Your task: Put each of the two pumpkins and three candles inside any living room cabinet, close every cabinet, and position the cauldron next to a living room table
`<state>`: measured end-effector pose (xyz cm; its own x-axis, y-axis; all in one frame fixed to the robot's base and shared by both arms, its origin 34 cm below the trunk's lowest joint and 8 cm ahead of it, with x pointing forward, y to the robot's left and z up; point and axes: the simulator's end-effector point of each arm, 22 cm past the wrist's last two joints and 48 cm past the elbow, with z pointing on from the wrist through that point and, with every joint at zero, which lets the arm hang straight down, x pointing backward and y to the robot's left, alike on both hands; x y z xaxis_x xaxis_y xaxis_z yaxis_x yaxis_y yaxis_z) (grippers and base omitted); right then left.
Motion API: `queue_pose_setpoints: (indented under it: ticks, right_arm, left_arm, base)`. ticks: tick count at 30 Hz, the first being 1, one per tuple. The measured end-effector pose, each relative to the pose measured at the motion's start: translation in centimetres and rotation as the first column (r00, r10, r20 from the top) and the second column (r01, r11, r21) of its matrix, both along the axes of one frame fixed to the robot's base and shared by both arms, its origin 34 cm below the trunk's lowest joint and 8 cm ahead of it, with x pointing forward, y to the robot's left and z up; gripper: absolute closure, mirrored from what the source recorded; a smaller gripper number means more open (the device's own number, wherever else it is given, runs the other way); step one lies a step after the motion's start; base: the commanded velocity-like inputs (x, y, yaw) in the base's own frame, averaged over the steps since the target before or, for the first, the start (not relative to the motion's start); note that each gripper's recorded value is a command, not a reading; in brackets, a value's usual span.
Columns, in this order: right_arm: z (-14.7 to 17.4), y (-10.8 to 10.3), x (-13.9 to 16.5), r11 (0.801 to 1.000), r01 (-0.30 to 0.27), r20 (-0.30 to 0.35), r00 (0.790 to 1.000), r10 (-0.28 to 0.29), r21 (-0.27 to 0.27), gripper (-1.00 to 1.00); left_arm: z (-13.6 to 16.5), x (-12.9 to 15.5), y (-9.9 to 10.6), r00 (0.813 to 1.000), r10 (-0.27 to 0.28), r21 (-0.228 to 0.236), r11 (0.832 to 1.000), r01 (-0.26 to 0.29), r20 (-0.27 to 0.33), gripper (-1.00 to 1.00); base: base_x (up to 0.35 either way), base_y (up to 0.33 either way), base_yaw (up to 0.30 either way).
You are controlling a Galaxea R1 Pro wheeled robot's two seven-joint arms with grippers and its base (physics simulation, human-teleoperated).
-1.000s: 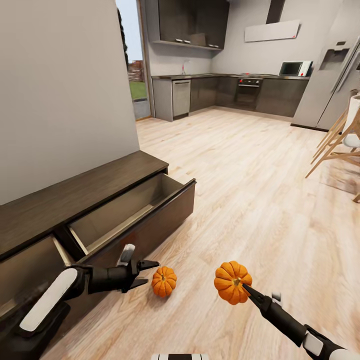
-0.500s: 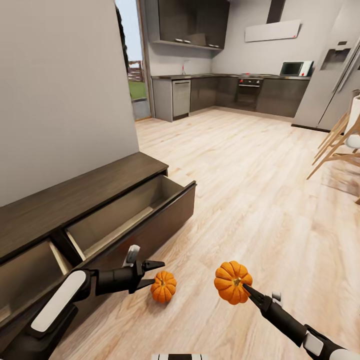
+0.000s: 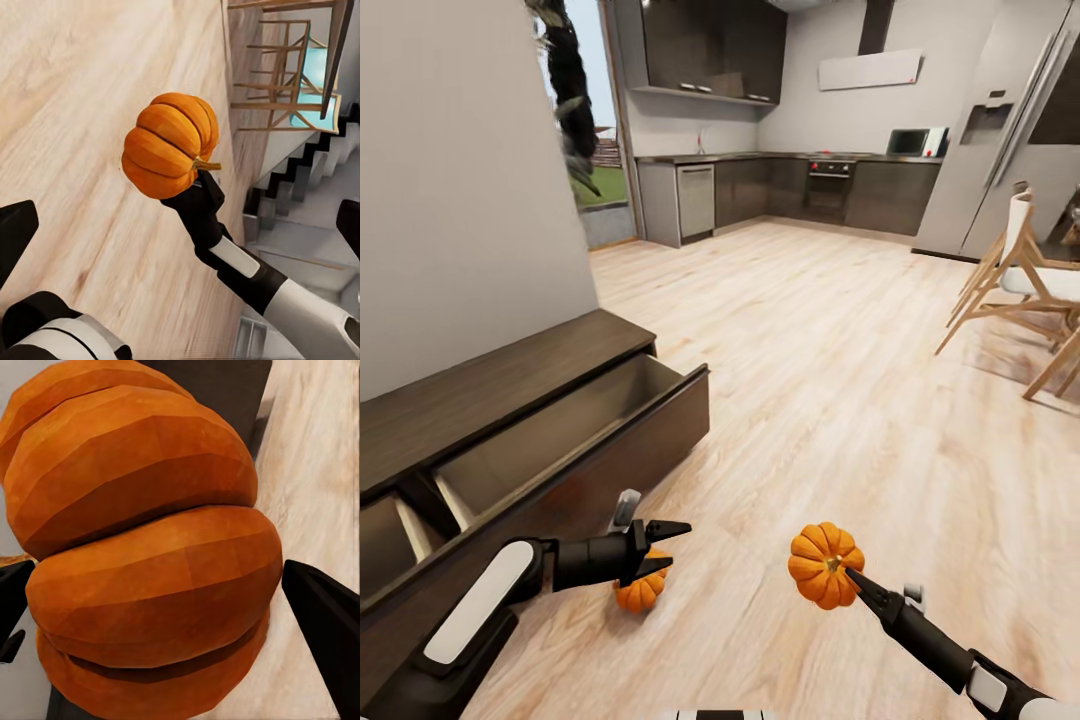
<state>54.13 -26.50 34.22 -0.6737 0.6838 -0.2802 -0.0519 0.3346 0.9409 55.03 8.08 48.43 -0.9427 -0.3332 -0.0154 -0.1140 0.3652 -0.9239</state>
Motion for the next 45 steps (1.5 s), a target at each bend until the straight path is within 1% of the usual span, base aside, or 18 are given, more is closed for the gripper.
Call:
queue_pose_setpoints:
  ticks: [7,25,34,45]
  right_arm:
    - [0.31,0.04,0.12,1.000,0.000,0.007,1.000,0.000,0.000,1.00]
    - [0.37,0.16,0.20,1.000,0.000,0.009,1.000,0.000,0.001,1.00]
    - [0.48,0.19,0.29,1.000,0.002,0.011,1.000,-0.002,0.002,1.00]
    - [0.56,0.20,0.31,1.000,0.000,0.012,1.000,0.000,-0.002,1.00]
  left_arm:
    - [0.45,-0.03,-0.37,1.000,-0.002,-0.007,1.000,0.002,0.007,-1.00]
    - [0.52,-0.02,-0.43,1.000,-0.002,-0.008,1.000,0.002,0.009,-1.00]
    - [0.58,-0.01,-0.36,1.000,-0.001,-0.005,1.000,0.001,0.011,-1.00]
    - [0.78,0.04,-0.29,1.000,0.001,-0.004,1.000,-0.001,0.016,-1.00]
  base:
    - [0.000,-0.251,-0.135]
    - [-0.043,-0.011,-0.002]
    - [0.032,-0.161,0.224]
    - [0.001,-0.015,0.263]
